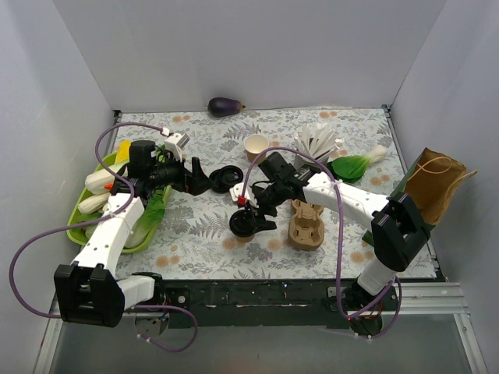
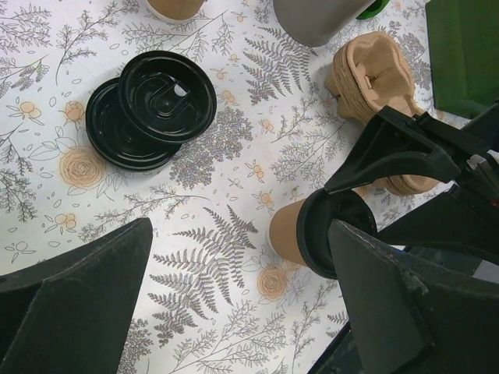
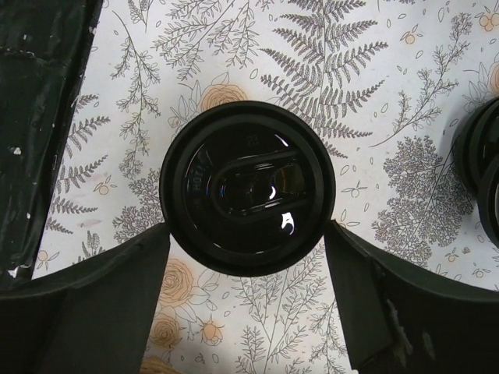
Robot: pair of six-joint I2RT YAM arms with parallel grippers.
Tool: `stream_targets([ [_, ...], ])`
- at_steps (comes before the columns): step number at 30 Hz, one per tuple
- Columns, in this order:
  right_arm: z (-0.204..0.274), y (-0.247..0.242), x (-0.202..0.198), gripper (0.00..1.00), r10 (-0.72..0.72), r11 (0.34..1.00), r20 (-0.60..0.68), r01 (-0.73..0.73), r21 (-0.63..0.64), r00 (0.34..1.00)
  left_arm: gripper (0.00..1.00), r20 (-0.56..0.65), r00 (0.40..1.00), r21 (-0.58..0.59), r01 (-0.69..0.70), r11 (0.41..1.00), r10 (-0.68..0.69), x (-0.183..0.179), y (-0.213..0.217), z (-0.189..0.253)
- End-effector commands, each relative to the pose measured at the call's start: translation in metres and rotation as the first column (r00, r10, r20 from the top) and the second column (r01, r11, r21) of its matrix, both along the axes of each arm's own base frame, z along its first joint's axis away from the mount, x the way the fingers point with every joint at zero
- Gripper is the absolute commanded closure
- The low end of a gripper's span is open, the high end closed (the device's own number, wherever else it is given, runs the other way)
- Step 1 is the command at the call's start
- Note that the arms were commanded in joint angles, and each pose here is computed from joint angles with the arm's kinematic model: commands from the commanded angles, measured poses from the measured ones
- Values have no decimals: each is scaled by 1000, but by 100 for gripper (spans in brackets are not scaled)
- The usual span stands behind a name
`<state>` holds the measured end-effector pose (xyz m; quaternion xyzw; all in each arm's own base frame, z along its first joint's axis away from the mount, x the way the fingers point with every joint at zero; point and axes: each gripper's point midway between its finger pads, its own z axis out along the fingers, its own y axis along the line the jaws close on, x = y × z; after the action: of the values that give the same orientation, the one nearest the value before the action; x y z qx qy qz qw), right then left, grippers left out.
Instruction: Pack the takeout coffee
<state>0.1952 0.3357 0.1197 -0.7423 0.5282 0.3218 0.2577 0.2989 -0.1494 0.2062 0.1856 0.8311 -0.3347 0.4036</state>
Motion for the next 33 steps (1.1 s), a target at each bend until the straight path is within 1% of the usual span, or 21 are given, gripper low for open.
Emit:
stream_targets([
  [1, 11, 10, 6, 16, 11, 1000, 25, -12, 21, 1000, 2, 43, 999, -21, -10, 1000, 10, -2, 2, 13],
  [4, 12, 11, 5, 23, 8, 1000, 20, -9, 24, 1000, 2, 36, 999, -30, -13, 999, 14, 1, 3, 11],
  [6, 11, 9, 3, 24, 3, 1000, 5, -3, 18, 1000, 2, 31, 999, -40, -20, 999, 21, 3, 4, 12],
  [12, 23, 12, -5, 11, 19, 998, -21, -17, 60, 1000, 2, 15, 999, -64, -29, 998, 30, 12, 6, 14],
  [17, 25, 20, -8, 7, 25, 997, -58, -20, 79, 998, 2, 12, 999, -94, -52, 994, 53, 17, 12, 20],
  [19, 26, 25, -8, 8, 26, 996, -77, -20, 83, 997, 2, 5, 998, -104, -56, 993, 57, 17, 13, 21],
  [23, 27, 36, -10, 13, 39, 996, -92, -31, 88, 995, 2, 0, 999, -122, -44, 992, 45, 13, 10, 22],
  [31, 13, 41, -11, 12, 44, 998, -56, -42, 37, 997, 2, -3, 999, -139, -40, 990, 40, 12, 8, 21],
  [33, 13, 40, -8, 16, 32, 999, -44, -31, 22, 999, 2, 0, 999, -148, -41, 988, 42, 12, 8, 23],
])
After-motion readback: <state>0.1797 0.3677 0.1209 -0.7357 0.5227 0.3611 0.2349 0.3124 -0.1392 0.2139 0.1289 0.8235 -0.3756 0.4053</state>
